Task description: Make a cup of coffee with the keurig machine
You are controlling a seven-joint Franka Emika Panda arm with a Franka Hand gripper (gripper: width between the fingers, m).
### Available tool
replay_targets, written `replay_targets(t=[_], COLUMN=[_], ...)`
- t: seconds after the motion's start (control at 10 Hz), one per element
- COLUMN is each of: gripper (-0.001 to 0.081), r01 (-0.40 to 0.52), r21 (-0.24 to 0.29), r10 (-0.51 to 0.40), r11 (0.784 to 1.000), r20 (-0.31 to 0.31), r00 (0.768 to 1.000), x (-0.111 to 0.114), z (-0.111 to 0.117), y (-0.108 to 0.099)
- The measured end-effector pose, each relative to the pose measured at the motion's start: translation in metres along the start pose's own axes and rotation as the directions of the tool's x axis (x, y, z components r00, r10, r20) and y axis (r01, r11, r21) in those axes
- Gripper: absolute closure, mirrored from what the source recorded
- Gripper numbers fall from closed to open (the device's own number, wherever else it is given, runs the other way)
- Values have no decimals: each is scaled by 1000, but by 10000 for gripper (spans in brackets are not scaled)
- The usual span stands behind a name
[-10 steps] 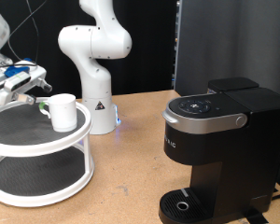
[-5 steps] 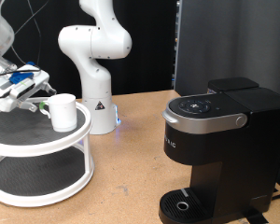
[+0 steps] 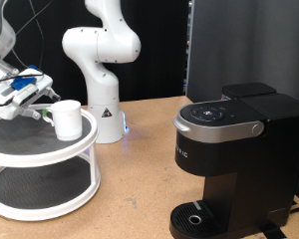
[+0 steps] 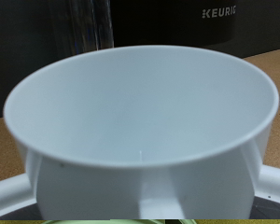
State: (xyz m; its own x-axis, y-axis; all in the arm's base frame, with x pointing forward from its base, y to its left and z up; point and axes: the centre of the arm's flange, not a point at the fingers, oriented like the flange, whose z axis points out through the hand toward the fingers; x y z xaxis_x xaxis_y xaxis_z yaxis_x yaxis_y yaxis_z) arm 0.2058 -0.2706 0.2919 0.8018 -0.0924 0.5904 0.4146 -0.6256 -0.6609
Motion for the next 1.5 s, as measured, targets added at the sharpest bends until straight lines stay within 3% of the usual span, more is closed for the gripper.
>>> replay_targets(t=[0.3,0.5,0.6,0.7,0.8,0.9,1.3,1.5], gripper=[46,407,407,543,543,720,736,736], r01=[-26,-52,-61,-65,-69,-71,-71,-79], r21=[-1,-4,-4,-5,-5,-6,-9,18], r10=[26,52,61,65,69,71,71,80], r11=[1000,999,998,998,998,997,997,997], r20=[-18,-31,-33,-35,-36,-36,-37,-42], r00=[999,998,998,997,997,997,997,996], x=[3,7,10,12,14,15,18,24], z=[-1,-1,-1,-1,-1,-1,-4,-6], y=[-1,-2,-3,-3,-4,-4,-4,-9])
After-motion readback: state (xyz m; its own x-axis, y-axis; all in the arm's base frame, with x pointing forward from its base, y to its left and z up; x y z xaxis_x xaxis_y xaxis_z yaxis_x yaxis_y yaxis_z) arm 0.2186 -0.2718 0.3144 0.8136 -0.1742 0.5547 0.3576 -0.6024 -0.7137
